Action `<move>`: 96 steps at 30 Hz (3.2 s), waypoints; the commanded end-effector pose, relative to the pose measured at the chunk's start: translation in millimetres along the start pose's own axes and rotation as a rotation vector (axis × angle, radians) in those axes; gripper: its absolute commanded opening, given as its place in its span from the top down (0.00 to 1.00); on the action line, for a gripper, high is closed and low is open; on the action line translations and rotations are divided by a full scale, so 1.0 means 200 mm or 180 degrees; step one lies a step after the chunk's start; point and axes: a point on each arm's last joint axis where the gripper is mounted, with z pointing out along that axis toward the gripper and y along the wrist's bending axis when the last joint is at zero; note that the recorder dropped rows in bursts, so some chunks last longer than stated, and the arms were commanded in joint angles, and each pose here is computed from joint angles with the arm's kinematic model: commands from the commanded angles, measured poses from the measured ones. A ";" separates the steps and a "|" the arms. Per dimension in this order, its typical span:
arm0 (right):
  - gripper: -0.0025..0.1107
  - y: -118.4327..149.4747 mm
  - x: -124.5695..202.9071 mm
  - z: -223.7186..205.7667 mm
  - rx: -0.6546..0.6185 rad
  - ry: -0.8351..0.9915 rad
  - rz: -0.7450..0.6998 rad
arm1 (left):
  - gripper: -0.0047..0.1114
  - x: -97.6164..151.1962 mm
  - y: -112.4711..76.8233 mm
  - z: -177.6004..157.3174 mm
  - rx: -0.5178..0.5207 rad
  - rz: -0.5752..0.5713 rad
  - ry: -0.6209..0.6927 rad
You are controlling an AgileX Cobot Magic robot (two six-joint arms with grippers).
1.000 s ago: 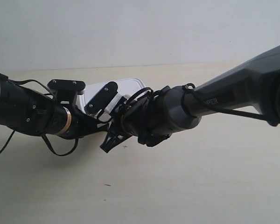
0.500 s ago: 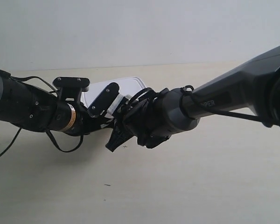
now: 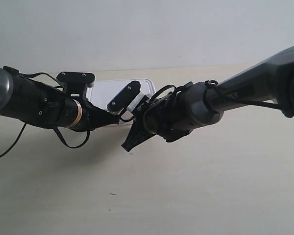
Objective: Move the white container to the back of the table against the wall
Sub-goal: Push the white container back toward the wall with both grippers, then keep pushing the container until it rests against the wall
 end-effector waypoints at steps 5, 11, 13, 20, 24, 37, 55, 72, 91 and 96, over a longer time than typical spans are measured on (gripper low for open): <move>0.98 -0.07 -0.04 0.01 -0.0007 -0.0104 0.0110 | 0.96 -0.05 0.01 0.04 -0.0139 0.0088 -0.0102; 0.98 -0.09 -0.05 0.05 -0.0066 -0.0126 0.0157 | 0.96 -0.06 0.01 0.07 -0.0171 0.0115 -0.0126; 0.98 -0.08 -0.05 0.07 -0.0050 -0.0123 0.0158 | 0.96 -0.06 0.01 0.09 -0.0179 0.0157 -0.0122; 0.98 -0.14 -0.07 0.10 0.0000 -0.0162 0.0185 | 0.96 -0.09 0.09 0.13 -0.0290 0.0115 -0.0144; 0.98 -0.16 -0.06 0.10 0.0025 -0.0161 0.0155 | 0.96 -0.11 0.12 0.13 -0.0205 0.0075 -0.0129; 0.98 -0.16 -0.06 0.11 -0.0009 -0.0184 -0.0033 | 0.96 -0.11 0.08 0.13 0.0119 0.0061 -0.0083; 0.98 -0.40 0.06 0.15 -0.0931 -0.0398 0.0189 | 0.96 -0.19 0.07 0.12 0.0080 0.0142 -0.0234; 0.98 -0.46 0.10 0.23 -0.1493 -0.0984 0.0842 | 0.96 -0.20 0.07 0.17 0.0076 0.0163 -0.0261; 0.98 -0.51 0.06 0.28 -0.1388 -0.1046 0.0560 | 0.96 -0.26 0.09 0.27 0.0052 0.0148 -0.0339; 0.98 -0.56 0.08 0.29 -0.1354 -0.1087 0.0595 | 0.96 -0.27 0.14 0.29 0.0020 0.0094 -0.0337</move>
